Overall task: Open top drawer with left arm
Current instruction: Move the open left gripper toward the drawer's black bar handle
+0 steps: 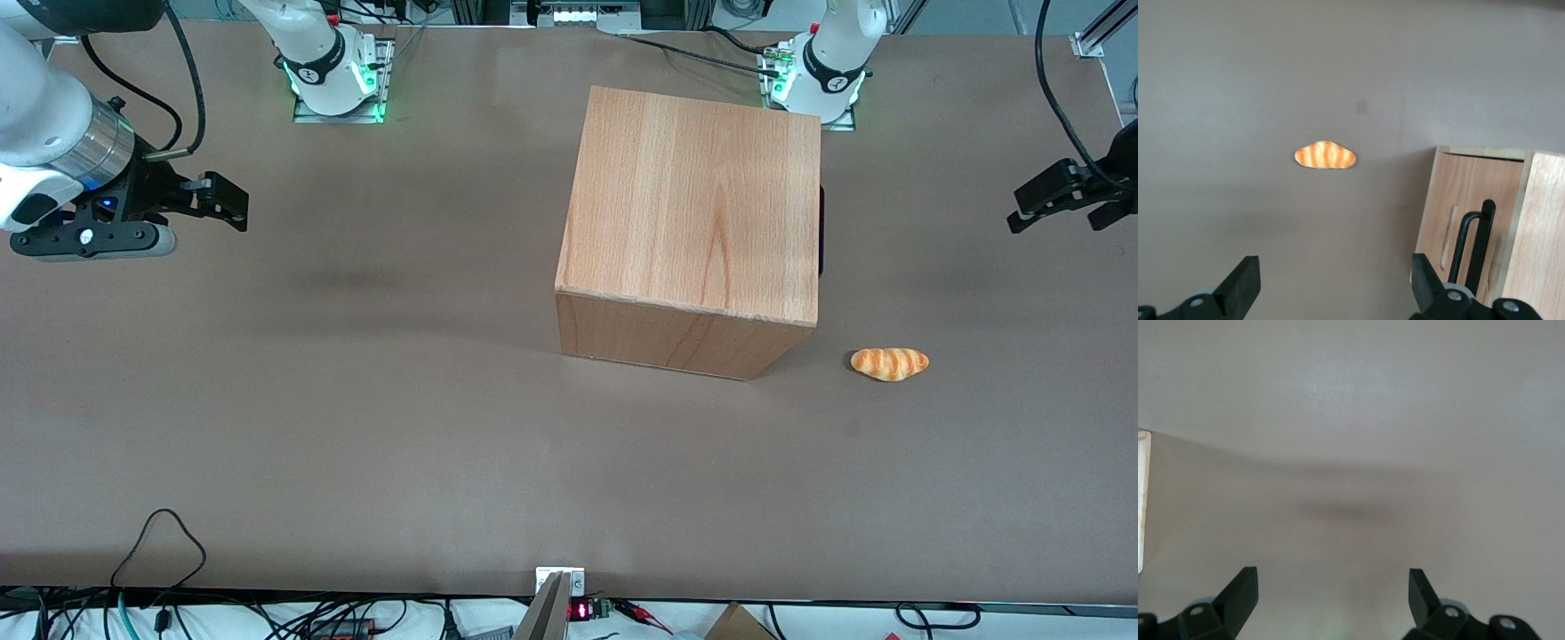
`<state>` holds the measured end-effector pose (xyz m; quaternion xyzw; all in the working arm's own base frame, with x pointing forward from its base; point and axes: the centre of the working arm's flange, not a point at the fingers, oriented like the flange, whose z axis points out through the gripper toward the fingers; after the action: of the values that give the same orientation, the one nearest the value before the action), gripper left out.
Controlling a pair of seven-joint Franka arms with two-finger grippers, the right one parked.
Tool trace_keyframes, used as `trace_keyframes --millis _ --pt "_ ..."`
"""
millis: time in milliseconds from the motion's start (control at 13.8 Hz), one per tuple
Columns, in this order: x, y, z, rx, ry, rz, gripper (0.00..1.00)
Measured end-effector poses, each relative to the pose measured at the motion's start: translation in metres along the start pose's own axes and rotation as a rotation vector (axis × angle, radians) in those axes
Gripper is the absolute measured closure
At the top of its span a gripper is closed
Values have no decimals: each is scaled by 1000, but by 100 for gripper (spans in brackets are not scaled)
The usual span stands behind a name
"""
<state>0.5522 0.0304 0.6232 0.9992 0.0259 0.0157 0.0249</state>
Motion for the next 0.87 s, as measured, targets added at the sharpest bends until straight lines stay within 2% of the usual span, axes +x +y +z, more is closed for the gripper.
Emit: trace_keyframes --millis 291,436,873 --pt "0 8 45 -86 -58 35 0" --pt "-1 18 76 -116 -83 43 0" --pt "-9 51 145 -181 -98 51 0"
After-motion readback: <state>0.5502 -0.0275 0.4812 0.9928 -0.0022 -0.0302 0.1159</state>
